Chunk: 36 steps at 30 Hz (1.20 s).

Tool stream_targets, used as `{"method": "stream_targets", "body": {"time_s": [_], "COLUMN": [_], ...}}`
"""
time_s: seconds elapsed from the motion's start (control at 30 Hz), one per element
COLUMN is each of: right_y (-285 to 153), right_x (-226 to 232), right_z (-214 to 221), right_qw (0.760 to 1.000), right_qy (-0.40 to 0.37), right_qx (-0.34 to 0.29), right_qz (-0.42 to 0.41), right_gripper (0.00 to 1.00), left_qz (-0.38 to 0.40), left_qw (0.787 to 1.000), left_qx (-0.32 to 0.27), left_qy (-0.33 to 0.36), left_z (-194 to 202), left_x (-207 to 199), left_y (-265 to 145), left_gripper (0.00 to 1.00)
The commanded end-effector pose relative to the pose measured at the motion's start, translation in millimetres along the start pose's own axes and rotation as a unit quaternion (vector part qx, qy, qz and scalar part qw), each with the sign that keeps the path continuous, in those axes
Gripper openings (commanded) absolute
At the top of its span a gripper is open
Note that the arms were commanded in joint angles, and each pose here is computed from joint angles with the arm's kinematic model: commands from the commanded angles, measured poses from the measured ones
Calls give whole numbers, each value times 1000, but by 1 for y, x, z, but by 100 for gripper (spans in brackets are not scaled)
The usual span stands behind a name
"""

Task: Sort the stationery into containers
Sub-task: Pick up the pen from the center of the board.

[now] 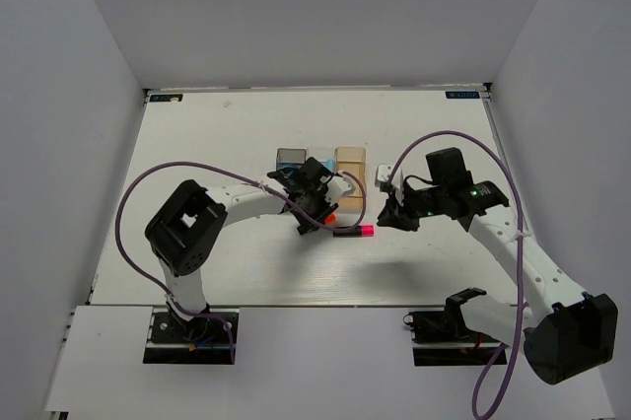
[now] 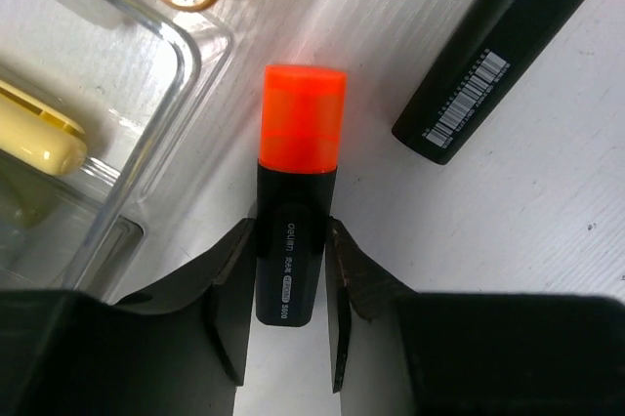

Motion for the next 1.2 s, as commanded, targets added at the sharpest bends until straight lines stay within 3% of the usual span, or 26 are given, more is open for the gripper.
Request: {"method": "stream_targets", "body": {"time_s": [0.0,0.07,0.1,0.17,0.2,0.23,0.37,0.73,0.87,1.0,1.07,1.1,1.17], "right_y": [-1,-2,-2,-3,-3,-4,-5,-7,-7,-8,-8,-8,-9], "right_x": [4,5,5,5,5,5,5,6,6,6,6,6,6], "right_z": [-1,-1,-1,-2,-2,-3,-4,-3,-4,-4,-5,-5,-5], "right_qw": [1000,1000,1000,1000,1000,1000,1000,1000,1000,1000,1000,1000,1000], "right_qy": [-4,-3,-2,-2,-3,-4,-6,-5,-8,-8,-10,-8,-9], "right_qx": [-11,-12,-12,-13,-13,-14,-16,-15,-17,-18,-18,-18,-18], "right_qz": [-7,-8,-9,-7,-7,-6,-2,2,3,5,6,5,6], "right_gripper": [21,26,39,50,61,62,62,64,64,64,64,64,64], "left_qz": [19,14,11,12,9,8,-9,-25,-29,-29,-28,-28,-27], "left_qw": [1000,1000,1000,1000,1000,1000,1000,999,998,998,998,998,998], "left_qx": [-16,-13,-5,0,-2,1,16,40,47,48,49,50,52], "left_qy": [-4,-8,-9,-15,-15,-18,-20,-19,-18,-20,-19,-20,-23], "left_z": [-3,4,10,16,17,20,27,43,47,47,46,47,47], "left_x": [-5,-4,-4,-5,-4,-5,-4,-7,-6,-6,-7,-7,-7], "left_y": [-2,-1,1,2,2,4,10,17,17,17,17,17,17], "left_gripper": [36,31,31,33,35,35,42,42,52,52,36,36,20]}}
Point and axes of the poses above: each gripper's point midway between its finger pads, its own y axis out along the fingers, its own x axis along the line the jaws close on, z = x × y, the point moved 6 cm from there along -y, back along the fingers, and after that the axes turned 9 degrees about -y, right-handed, at the moved point
